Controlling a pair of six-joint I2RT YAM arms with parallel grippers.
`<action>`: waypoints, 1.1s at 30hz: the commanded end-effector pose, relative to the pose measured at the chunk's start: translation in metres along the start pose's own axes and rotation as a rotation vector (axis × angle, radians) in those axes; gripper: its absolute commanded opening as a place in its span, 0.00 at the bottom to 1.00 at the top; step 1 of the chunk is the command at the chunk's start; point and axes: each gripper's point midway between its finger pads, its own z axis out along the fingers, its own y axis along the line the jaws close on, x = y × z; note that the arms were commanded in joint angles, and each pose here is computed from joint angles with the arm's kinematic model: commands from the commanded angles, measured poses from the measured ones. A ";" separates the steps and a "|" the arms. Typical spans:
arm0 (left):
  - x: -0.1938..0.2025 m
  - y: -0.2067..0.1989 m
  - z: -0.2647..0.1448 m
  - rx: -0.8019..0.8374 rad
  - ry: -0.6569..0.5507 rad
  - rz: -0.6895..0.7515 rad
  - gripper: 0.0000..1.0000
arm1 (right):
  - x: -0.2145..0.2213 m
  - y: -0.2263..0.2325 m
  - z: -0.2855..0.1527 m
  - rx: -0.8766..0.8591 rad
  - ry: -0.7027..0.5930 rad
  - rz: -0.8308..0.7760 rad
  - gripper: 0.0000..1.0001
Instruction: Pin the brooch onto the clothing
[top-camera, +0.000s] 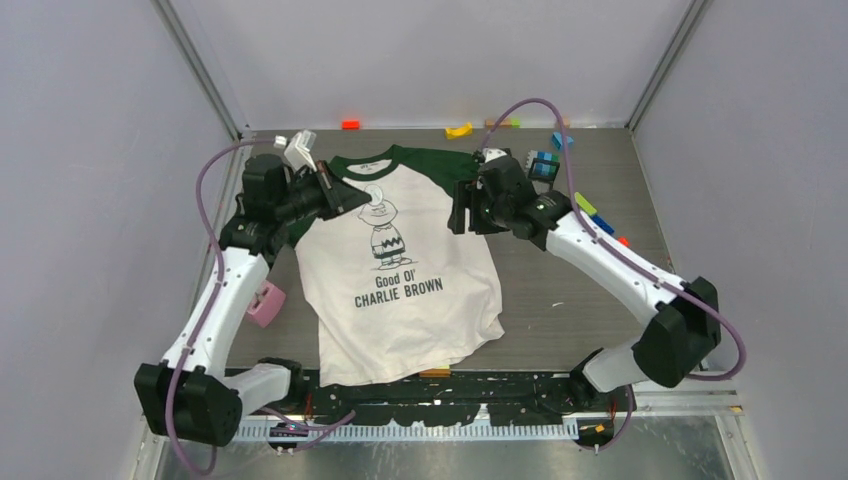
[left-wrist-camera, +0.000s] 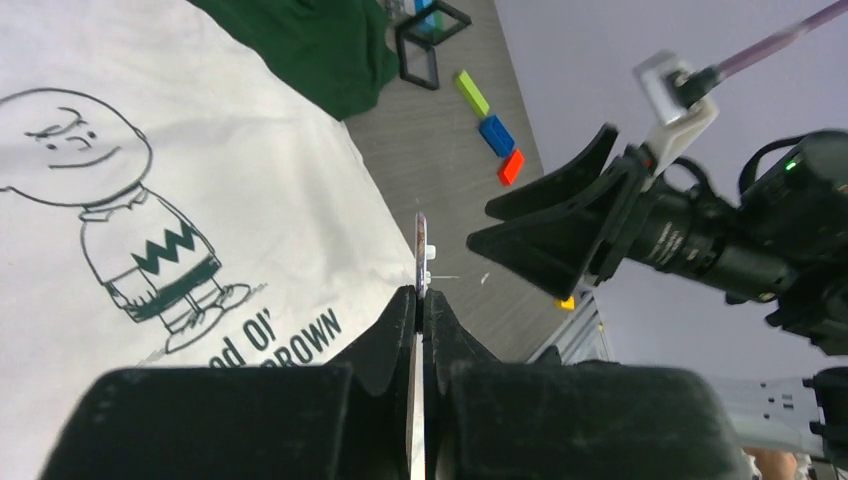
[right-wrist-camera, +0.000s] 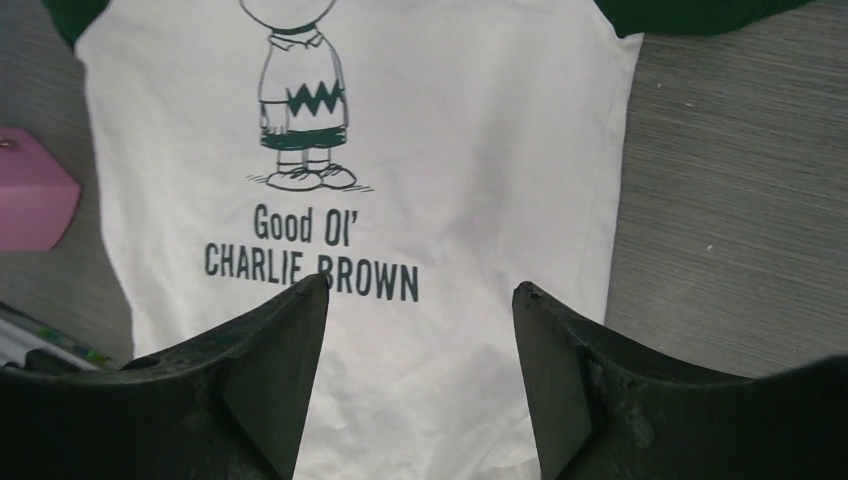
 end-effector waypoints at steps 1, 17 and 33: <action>-0.039 0.015 0.009 -0.040 -0.063 0.044 0.00 | -0.018 -0.012 0.030 0.096 -0.057 -0.026 0.73; -0.066 0.092 0.050 -0.252 -0.109 0.100 0.00 | -0.040 -0.015 0.204 0.219 0.012 -0.136 0.58; -0.061 0.090 0.044 -0.261 -0.086 0.126 0.00 | -0.016 -0.031 0.270 0.293 0.141 -0.206 0.50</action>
